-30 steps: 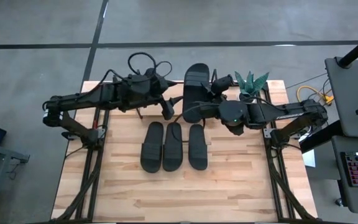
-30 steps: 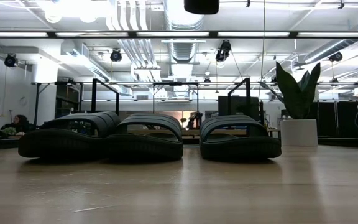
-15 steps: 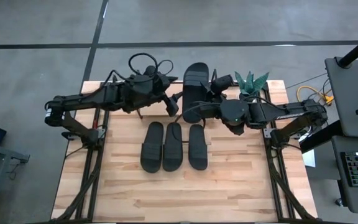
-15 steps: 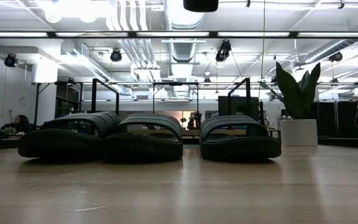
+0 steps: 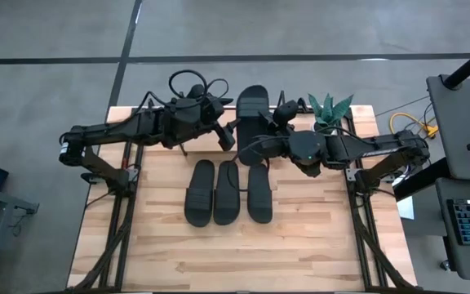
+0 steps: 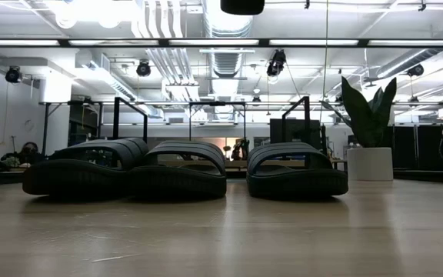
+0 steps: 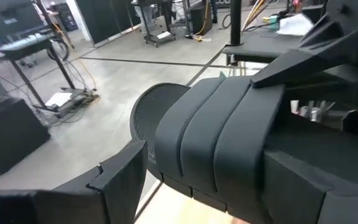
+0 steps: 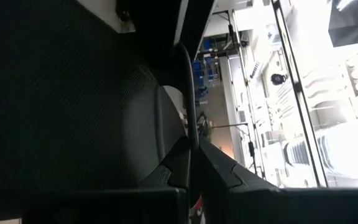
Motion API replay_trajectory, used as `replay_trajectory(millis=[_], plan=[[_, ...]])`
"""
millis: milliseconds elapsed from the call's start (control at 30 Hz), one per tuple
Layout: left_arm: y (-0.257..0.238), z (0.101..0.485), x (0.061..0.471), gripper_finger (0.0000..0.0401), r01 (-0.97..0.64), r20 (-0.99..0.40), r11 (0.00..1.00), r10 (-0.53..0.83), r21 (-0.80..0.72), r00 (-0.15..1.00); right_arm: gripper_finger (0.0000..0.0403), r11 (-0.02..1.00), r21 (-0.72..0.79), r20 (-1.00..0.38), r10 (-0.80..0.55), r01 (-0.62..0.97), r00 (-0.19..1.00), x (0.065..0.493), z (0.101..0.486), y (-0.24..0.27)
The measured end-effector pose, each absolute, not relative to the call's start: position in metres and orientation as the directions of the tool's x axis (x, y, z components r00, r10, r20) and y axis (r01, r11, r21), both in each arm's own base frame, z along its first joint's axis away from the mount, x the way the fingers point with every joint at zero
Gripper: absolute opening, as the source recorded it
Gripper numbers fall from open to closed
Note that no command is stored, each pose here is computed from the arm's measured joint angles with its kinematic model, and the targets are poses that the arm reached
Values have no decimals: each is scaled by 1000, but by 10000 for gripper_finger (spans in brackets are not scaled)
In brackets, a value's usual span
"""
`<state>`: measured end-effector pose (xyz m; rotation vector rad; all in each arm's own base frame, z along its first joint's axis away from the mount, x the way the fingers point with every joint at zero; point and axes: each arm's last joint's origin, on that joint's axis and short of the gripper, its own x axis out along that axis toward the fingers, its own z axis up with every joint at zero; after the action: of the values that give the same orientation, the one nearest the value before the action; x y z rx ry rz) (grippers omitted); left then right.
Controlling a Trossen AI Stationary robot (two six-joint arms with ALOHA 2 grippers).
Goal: Pick and place slides into the shelf
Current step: Put the black slide on the shelf
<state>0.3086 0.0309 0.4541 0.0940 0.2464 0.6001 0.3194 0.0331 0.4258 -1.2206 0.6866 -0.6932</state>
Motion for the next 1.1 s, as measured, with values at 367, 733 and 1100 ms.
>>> replay_trajectory(millis=[367, 733, 1100], plan=[[34, 441, 329, 251, -607, -198, 764, 644, 217, 739, 8, 196, -975, -91, -781, 105, 618, 320, 426, 33], [30, 453, 324, 181, -573, -132, 746, 641, 339, 756, 8, 207, -970, -88, -779, 123, 621, 320, 427, 33], [21, 453, 326, 168, -486, -118, 690, 632, 536, 766, 8, 251, -955, -96, -765, 157, 637, 321, 427, 31]])
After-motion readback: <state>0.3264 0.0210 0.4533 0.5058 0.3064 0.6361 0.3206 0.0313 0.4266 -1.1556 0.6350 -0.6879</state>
